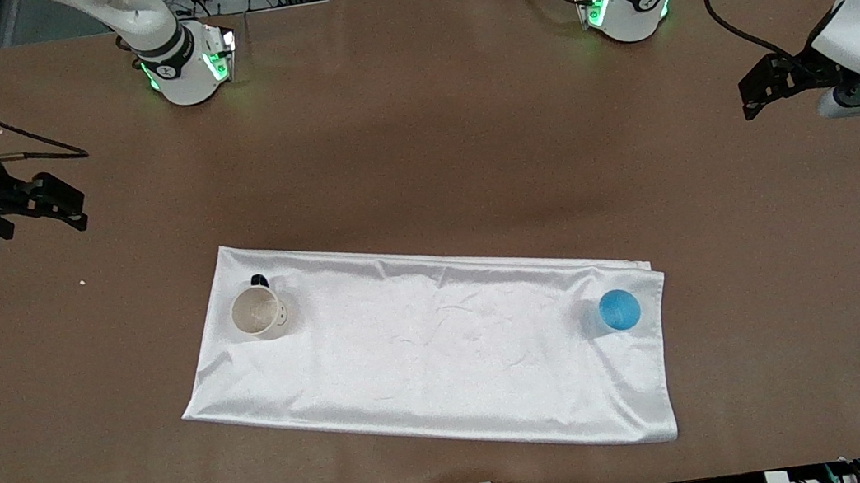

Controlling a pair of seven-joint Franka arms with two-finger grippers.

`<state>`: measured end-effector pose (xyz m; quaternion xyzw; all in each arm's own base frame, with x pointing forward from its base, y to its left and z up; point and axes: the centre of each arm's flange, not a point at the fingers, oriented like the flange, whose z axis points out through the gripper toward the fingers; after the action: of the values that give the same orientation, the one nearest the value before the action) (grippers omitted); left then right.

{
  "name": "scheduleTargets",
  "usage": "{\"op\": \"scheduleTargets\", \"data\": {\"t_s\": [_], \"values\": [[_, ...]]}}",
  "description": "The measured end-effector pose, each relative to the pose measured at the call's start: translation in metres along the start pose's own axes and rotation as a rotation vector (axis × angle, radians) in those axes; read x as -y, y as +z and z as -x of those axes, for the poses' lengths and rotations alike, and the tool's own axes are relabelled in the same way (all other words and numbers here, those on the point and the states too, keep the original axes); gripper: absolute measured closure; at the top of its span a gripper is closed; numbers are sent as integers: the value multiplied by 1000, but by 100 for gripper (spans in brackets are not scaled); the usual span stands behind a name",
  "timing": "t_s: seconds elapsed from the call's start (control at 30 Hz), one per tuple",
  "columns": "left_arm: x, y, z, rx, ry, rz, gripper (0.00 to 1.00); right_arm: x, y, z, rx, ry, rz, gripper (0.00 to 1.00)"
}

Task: Place blue cup into white mug on table

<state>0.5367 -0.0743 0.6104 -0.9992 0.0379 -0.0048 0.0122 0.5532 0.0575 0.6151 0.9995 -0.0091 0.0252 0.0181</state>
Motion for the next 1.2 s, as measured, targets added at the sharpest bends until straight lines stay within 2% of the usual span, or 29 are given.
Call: {"op": "scheduleTargets", "data": {"t_s": [0.6, 0.7, 0.87, 1.2], "values": [[0, -1, -2, -6, 1, 0, 0, 1, 5, 0, 14, -2, -1, 0], [-1, -1, -3, -8, 1, 0, 0, 5, 14, 1, 36, 0, -34, 0], [-2, 0, -4, -8, 2, 0, 0, 12, 39, 2, 78, 0, -136, 0], [-12, 7, -14, -3, 18, -2, 0, 23, 104, 4, 79, -31, -160, 0]]}}
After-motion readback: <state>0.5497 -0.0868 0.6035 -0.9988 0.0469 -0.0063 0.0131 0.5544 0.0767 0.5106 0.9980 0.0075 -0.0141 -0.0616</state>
